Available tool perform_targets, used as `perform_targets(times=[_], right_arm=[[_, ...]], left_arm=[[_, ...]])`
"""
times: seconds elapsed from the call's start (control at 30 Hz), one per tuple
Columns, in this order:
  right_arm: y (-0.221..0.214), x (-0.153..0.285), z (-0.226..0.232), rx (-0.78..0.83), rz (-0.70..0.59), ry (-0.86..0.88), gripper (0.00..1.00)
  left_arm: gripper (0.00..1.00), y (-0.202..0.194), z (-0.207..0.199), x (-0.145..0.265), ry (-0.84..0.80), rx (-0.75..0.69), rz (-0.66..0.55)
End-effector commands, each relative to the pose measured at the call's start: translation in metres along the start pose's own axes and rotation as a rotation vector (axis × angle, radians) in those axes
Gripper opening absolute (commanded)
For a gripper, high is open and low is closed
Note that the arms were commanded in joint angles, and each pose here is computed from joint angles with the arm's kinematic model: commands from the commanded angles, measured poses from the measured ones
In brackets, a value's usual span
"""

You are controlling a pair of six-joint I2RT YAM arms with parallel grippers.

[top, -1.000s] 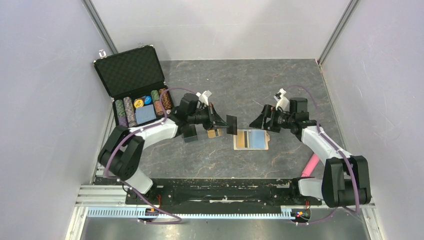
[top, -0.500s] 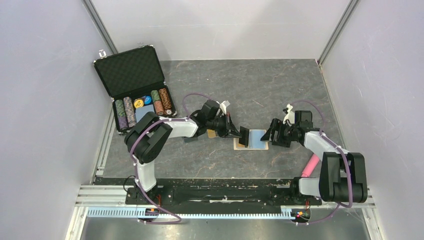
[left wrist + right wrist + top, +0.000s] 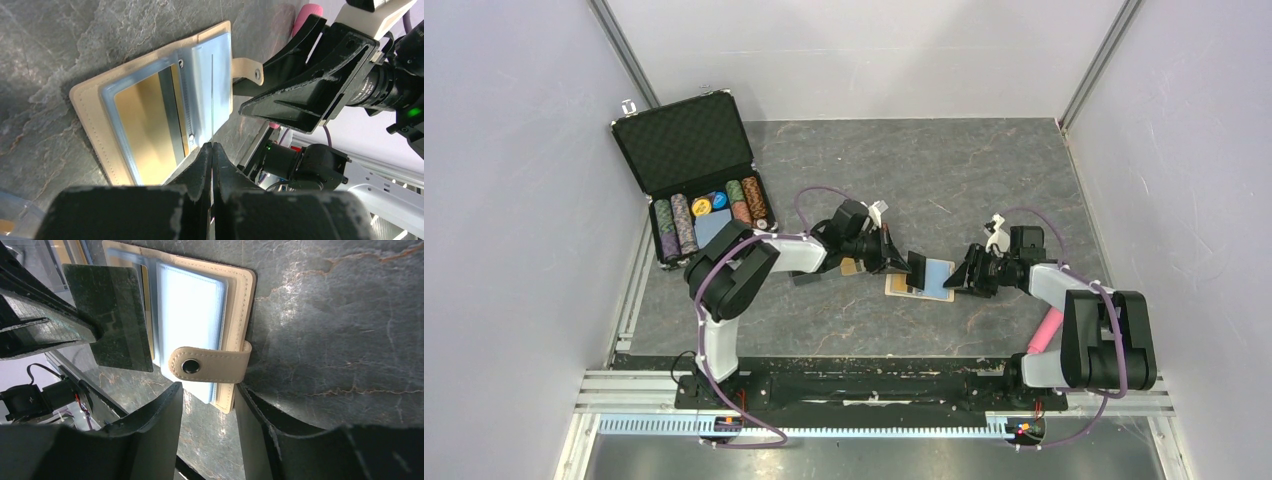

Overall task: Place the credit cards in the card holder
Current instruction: Insert the credit card into the card holder.

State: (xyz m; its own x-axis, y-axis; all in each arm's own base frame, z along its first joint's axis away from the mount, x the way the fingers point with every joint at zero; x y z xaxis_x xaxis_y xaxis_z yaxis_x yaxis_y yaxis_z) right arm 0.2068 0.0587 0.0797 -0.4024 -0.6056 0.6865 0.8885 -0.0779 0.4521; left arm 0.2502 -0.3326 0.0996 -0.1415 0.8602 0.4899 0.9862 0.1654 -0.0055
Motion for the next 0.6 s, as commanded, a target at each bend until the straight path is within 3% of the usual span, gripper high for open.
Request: perform_targets(times=[0.0,0.27,0.57], right_arm=[[-0.012,-0.003,-0.003,-0.029,0.044,-0.012,0.45],[-0.014,-0.004,-0.004,-0.034,0.049,-0.009,0.43],[-0.014,-0.004,-0.004,-0.032,0.049,-0.007,0.4]], left_arm=[[0.02,0.007,-0.006,-0.01,-0.008,-0.018,-0.018],[0.02,0.007,-0.001,-0.015,0.057,-0.037,-0.004],[0.02,0.007,-0.01,0.008,0.199,-0.134,-0.081]])
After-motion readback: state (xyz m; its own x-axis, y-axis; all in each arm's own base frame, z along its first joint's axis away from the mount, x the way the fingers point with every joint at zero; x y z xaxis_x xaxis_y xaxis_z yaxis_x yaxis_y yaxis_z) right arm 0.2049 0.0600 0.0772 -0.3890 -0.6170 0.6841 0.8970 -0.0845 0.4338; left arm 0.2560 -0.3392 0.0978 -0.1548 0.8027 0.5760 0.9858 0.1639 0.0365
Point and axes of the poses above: each gripper's point midway between its finger pads, its own x axis back along the fingers, its own z axis along the line the jaws close on, y = z × x, the point moved 8 cm from there along x, back along the fingers, and after that the axes turned 14 degrees about x, right-handed, at the moved point
